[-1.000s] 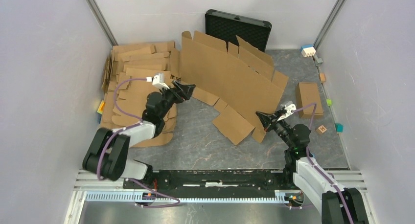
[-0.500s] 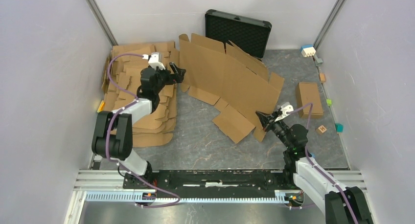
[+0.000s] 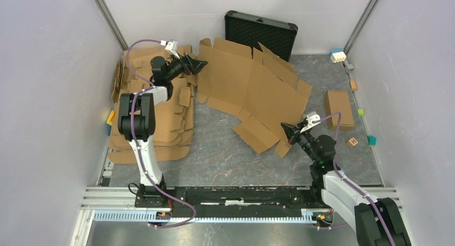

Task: Fold the paper box

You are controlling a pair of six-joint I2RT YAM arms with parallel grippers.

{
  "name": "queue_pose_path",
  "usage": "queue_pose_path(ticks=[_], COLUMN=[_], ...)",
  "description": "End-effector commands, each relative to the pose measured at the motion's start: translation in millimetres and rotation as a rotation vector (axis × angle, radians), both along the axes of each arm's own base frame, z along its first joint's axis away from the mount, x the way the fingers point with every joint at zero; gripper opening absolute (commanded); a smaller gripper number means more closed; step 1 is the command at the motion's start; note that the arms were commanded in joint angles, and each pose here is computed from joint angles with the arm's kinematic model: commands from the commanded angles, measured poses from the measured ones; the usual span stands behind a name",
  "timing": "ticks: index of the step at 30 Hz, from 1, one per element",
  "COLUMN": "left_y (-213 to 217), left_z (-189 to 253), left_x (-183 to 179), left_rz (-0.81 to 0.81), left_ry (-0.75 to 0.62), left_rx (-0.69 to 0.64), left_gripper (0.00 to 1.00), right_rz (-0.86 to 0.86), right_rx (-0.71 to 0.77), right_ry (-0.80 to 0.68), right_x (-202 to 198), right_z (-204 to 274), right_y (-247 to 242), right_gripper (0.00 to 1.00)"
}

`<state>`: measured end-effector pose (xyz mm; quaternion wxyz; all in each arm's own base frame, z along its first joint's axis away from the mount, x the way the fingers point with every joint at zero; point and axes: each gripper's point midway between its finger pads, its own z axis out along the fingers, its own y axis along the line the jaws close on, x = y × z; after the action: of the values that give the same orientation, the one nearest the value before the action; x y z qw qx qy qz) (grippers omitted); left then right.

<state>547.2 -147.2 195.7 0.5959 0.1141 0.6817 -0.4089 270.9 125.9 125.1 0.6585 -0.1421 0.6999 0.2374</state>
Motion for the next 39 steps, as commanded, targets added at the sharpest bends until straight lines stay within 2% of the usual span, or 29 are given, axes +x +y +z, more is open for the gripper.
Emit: queue_pose_path(ticks=[1, 3, 4, 5, 9, 10, 12, 16, 18, 23, 26, 31, 37, 39], left_y=[-16.5, -24.8, -28.6, -31.4, -35.0, -35.7, -36.1, -33.3, -32.5, -36.1, -36.4, -39.2, -48.3, -50.1], left_z=[25.3, 31.7, 33.4, 35.5, 46.8, 47.8, 49.7, 53.6, 55.9, 59.8, 58.2, 49.6, 44.8, 40.4], left_x=[-2.0, -5.7, -8.8, -11.8, -38.8, -46.0, -57.3, -77.6, -88.1, -115.3, -130.1, -157.0, -197.0, -209.5], left_rz=[-0.177, -0.256, -0.296, -0.334, -0.421, -0.425, -0.413, -0.36, -0.348, -0.337, -0.302, -0.214, -0.1, -0.039], left_ry=[-0.044, -0.05, -0.036, -0.044, -0.083, -0.087, -0.088, -0.089, -0.094, -0.102, -0.106, -0.093, -0.082, -0.067], left_rx=[-0.077, -0.123, -0.151, -0.168, -0.238, -0.237, -0.224, -0.181, -0.181, -0.19, -0.172, -0.13, -0.079, -0.046], left_gripper=[0.94, 0.92, 0.9, 0.87, 0.72, 0.68, 0.6, 0.42, 0.38, 0.31, 0.29, 0.28, 0.24, 0.25], right_rz=[-0.002, -0.007, -0.008, -0.006, -0.017, -0.023, -0.041, -0.079, -0.103, -0.188, -0.209, -0.241, -0.256, -0.289], right_rx=[-0.04, -0.042, -0.029, -0.043, -0.041, -0.04, -0.042, -0.043, -0.051, -0.06, -0.054, -0.025, 0.004, 0.002], right_ry=[0.03, 0.031, -0.017, 0.035, 0.055, 0.058, 0.063, 0.048, 0.063, 0.096, 0.11, 0.142, 0.149, 0.171], right_x=[-9.5, -8.8, -8.2, -8.0, -6.3, -5.6, -3.4, 2.4, 2.9, 7.2, 8.1, 9.6, 14.2, 16.4], right_z=[-23.3, -23.4, -9.8, -23.4, -26.5, -26.7, -26.2, -18.5, -22.3, -27.0, -28.1, -30.4, -20.3, -20.6], right_y=[-3.0, -3.6, -3.6, -3.3, -4.4, -5.1, -7.8, -13.0, -17.3, -31.1, -34.0, -37.1, -37.1, -41.7], right_gripper=[0.0, 0.0, 0.0, 0.0, 0.0, 0.02, 0.01, 0.12, 0.18, 0.55, 0.67, 0.81, 0.88, 0.93])
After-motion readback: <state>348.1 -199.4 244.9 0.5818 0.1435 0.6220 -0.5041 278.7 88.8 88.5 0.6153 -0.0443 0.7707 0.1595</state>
